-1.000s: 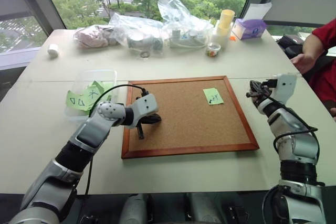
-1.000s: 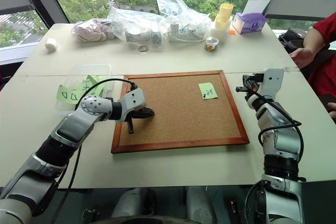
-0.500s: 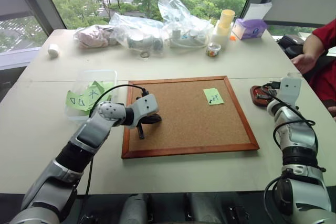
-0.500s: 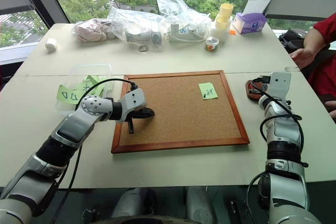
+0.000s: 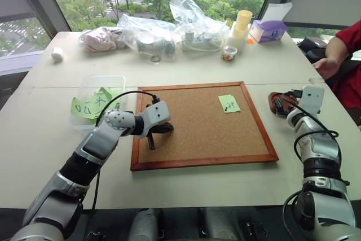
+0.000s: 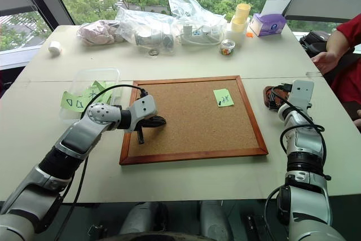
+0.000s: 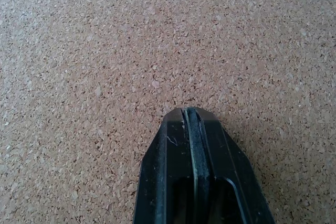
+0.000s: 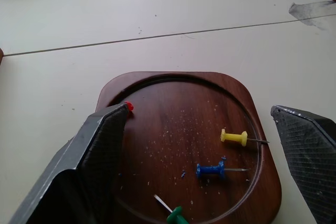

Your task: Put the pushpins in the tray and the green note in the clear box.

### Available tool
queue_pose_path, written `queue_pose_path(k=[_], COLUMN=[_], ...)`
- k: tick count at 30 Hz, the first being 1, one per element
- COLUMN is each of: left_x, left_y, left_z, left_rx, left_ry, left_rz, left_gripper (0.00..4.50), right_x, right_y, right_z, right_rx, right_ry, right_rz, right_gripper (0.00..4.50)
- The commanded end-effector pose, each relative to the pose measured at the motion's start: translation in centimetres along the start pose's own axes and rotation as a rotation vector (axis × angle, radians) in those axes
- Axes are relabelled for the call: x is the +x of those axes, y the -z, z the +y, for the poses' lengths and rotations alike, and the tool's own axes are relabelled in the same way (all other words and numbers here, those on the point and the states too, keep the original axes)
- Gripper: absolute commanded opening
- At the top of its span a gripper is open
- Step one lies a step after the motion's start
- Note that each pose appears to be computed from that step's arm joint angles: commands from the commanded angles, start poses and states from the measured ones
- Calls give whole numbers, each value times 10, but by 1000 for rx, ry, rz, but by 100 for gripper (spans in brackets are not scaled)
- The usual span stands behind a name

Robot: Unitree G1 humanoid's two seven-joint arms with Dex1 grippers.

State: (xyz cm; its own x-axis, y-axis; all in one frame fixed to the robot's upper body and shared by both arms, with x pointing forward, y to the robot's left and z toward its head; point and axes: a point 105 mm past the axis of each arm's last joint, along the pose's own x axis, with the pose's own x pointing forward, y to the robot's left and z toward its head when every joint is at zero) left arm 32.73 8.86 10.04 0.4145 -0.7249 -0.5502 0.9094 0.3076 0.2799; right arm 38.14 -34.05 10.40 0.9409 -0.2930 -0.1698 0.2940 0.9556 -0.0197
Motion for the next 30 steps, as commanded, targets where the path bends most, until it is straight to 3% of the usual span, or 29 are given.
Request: queue_pose_path(k=[1,9,14,17,25,30], left_x=[3,2,2,2,2,2], left_y=[21,22,22,23,24,23], left_z=[-2,-2,-4,-4,-5,-6], left_rx=[-45,-47,-49,-49,-49,-50], left_ry=[-6,-9,-7,-7,-3,-3], left_rz=[76,78,78,78,80,80], left_gripper=[0,0,0,0,0,0], right_x=[-2,-16,-51,-66,-77,-73], right_y=[-33,-69,-62,-47,-27,-16], right_z=[-2,23,97,124,154,157], right_rx=[38,61,-4,-62,-93,-113], right_ry=[-4,-175,-590,-723,-812,-812], right_rz=[-123,-266,-234,-179,-125,-99], right_gripper=[446,446,446,446,446,446])
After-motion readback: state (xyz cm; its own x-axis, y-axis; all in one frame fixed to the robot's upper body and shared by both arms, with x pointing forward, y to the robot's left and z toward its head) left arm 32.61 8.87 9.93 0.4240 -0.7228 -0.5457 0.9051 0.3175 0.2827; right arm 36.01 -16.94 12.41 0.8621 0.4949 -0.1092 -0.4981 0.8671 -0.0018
